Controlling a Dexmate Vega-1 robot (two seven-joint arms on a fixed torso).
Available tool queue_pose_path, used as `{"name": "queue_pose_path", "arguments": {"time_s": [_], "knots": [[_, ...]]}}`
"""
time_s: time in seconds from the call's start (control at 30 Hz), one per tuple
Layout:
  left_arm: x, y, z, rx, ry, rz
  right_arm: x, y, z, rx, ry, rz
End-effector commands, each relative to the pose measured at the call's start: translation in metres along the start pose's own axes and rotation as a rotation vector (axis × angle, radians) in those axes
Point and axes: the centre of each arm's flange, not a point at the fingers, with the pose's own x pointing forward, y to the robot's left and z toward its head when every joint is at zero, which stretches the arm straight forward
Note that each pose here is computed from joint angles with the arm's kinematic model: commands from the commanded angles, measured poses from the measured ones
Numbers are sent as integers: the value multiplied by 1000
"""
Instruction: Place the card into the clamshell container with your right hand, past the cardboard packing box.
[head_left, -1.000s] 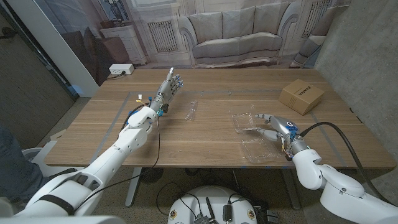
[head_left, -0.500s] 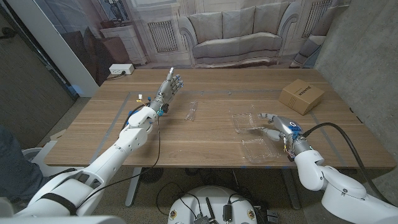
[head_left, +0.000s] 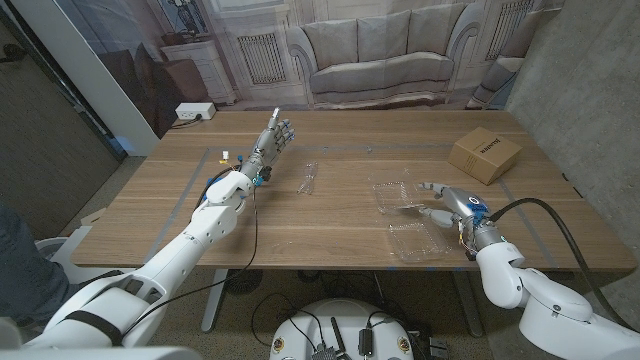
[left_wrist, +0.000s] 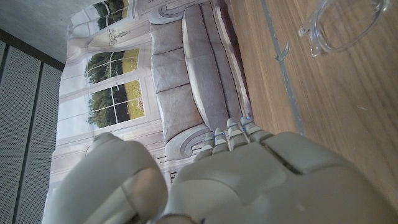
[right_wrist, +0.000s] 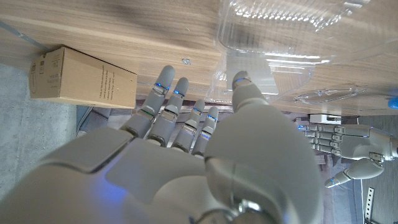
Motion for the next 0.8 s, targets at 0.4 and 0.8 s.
{"name": "queue_pose_path", "arguments": {"time_s": [0.4,0.8], "knots": [[-2,2,-1,-4,-3,-1,-6,-18,-4,-27,35,-92],[-8,6,0,-4,-4,10,-6,-34,0,8,-7,-139]]}}
